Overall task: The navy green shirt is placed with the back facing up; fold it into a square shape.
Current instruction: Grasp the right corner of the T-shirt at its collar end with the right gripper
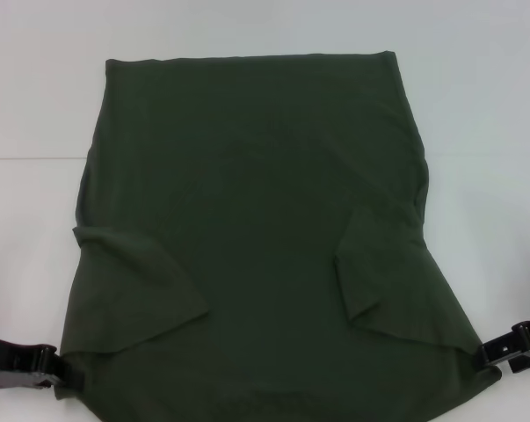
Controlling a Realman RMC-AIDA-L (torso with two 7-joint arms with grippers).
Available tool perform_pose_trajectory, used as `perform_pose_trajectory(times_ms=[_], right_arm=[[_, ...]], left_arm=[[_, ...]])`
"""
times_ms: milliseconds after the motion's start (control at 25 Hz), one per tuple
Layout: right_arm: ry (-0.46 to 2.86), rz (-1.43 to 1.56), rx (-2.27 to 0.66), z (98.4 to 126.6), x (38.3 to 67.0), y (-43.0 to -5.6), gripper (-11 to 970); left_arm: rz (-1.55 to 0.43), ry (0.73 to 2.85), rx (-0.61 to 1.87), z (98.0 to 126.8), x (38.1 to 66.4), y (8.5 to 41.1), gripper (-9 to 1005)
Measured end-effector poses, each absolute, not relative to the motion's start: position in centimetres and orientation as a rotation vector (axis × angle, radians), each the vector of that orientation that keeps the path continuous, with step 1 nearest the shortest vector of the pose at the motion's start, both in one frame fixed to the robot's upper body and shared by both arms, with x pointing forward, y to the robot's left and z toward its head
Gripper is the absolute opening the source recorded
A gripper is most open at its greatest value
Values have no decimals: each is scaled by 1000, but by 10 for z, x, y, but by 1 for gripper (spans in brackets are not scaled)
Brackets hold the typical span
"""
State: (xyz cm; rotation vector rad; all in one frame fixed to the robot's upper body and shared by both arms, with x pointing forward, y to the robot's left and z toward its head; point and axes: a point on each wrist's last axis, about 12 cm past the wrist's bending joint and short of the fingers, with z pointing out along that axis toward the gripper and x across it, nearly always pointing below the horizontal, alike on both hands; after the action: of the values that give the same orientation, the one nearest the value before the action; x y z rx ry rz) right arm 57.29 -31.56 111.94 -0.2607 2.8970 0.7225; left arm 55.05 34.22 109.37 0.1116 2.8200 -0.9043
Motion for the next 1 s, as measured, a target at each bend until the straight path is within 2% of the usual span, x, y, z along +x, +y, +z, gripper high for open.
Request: perform_pose_trajectory(times_ms=[1000], right_arm=[[2902, 652, -289, 1110, 575, -307, 802]], left_arm=[[-904, 2819, 120, 1092, 549, 343, 52]])
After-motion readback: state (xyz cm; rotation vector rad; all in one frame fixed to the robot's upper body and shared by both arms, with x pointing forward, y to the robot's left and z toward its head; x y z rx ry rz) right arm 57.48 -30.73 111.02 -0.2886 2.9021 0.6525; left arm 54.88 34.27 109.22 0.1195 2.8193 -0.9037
